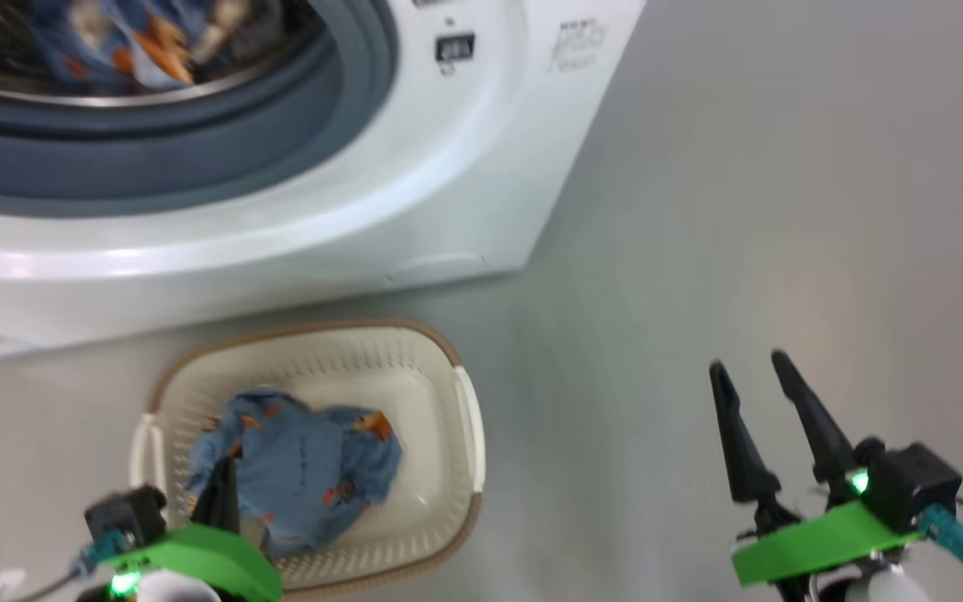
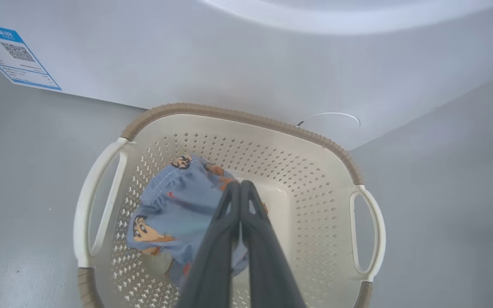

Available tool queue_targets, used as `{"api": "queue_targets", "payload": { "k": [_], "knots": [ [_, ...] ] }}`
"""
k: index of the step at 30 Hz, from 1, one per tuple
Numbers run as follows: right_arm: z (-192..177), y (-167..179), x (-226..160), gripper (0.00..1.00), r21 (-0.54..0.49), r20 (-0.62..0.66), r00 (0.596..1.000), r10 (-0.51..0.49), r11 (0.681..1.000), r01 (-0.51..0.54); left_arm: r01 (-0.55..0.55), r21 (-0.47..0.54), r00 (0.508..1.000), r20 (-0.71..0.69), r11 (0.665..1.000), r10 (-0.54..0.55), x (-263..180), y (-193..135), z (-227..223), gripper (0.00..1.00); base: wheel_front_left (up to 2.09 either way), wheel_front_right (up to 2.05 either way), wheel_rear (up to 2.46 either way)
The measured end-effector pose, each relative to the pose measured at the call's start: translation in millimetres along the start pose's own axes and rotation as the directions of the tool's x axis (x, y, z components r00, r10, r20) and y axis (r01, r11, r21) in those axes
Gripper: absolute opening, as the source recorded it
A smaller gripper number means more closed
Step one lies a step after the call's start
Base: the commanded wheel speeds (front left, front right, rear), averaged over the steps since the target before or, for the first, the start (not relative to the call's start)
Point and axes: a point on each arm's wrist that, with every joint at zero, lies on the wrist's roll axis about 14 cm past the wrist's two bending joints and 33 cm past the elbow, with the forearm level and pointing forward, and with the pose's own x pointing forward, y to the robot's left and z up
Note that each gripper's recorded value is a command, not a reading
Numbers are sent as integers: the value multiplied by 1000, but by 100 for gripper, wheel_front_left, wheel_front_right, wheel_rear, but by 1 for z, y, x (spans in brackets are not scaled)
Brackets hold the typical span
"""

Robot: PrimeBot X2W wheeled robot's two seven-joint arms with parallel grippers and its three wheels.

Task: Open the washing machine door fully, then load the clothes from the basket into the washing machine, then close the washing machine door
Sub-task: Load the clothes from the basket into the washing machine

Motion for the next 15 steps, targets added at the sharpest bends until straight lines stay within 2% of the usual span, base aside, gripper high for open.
{"api": "queue_targets", "payload": {
  "k": [8,15],
  "knots": [
    [11,13,-31,100,4,21,999,32,999,-32,-27,9,986,163,1000,25,-57,-4,35,0,0,0,0],
    [25,23,-56,100,-5,66,996,64,998,-64,-42,19,942,333,999,33,-109,-7,71,0,0,0,0]
  ]
}}
